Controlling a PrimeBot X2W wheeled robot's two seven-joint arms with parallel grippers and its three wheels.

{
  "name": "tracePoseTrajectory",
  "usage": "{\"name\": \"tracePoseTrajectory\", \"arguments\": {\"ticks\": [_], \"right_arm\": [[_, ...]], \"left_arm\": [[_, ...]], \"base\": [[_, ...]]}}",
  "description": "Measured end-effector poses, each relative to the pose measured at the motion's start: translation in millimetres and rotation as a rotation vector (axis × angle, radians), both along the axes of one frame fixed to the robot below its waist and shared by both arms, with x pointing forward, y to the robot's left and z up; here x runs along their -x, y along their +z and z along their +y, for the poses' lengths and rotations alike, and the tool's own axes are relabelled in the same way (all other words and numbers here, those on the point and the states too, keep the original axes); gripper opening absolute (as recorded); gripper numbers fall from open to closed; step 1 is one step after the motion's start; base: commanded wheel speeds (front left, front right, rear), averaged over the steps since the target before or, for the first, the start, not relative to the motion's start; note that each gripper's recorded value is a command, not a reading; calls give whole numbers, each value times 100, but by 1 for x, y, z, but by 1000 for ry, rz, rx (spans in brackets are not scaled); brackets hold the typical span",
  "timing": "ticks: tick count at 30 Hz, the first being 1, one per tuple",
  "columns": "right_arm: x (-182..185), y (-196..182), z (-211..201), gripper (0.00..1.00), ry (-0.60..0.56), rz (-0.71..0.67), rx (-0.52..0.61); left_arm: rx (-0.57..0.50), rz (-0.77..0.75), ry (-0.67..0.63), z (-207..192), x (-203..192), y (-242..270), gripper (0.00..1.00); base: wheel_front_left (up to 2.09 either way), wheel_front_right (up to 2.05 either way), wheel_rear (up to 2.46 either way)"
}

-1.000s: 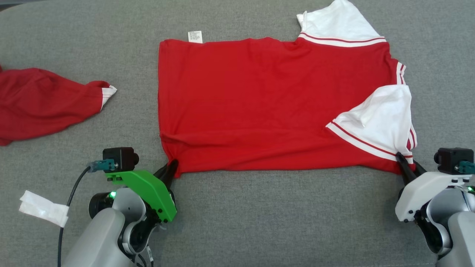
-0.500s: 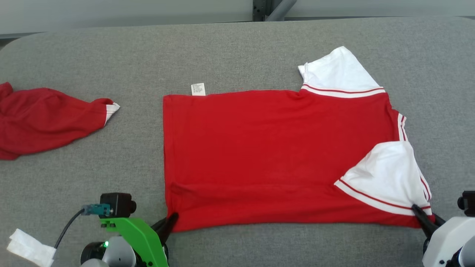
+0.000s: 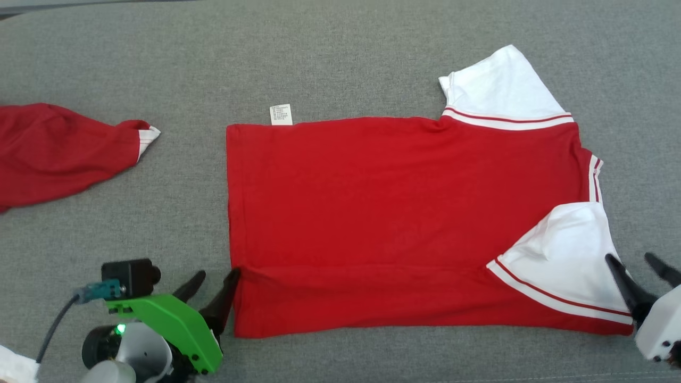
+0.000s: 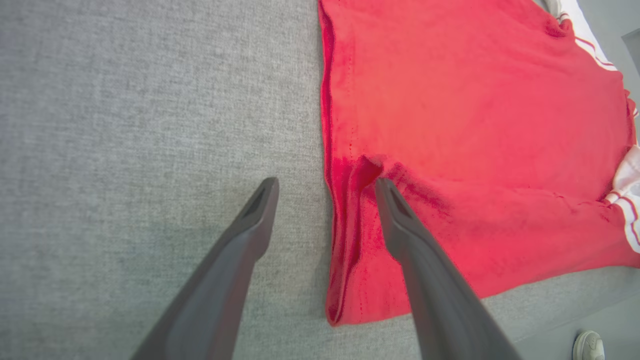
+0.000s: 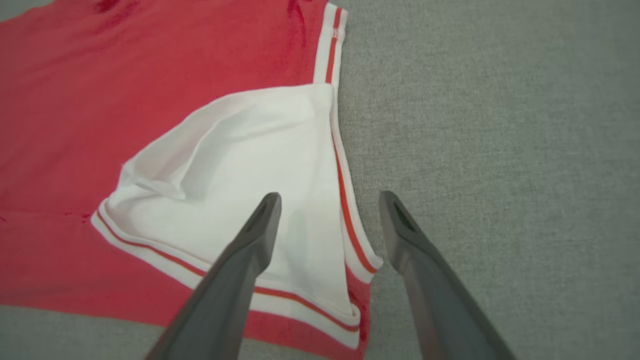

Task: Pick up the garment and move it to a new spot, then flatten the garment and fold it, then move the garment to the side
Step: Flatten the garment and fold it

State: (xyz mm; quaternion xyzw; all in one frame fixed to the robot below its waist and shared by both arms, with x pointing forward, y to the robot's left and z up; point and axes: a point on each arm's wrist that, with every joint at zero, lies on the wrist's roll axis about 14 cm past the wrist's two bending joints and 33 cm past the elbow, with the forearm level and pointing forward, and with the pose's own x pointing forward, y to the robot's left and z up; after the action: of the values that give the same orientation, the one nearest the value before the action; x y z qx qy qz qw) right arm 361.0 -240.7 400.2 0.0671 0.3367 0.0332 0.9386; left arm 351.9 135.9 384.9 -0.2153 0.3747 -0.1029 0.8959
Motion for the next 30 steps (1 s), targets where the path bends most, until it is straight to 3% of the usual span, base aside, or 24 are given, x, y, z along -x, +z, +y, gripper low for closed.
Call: {"name": "tracePoseTrajectory", "arguments": {"ticks": [9,19,24,30], "right_arm": [[-109,65,-20,100,30,-243,154],[-211,11,31,100,175,-195,219],[-234,-21,46,100,201,-146,206],[-258,-30,52,100,210,-149,217]], "left_arm": [[-49,-214,29,11,-99,44,100],[-125,-119,6,14,-164,-13,100],[-135,-88,-25,12,-177,-32,100],[-132,-76,-55,7,-183,-37,100]], "base": [[0,0,0],[0,0,0],[0,0,0],[0,0,0]]}}
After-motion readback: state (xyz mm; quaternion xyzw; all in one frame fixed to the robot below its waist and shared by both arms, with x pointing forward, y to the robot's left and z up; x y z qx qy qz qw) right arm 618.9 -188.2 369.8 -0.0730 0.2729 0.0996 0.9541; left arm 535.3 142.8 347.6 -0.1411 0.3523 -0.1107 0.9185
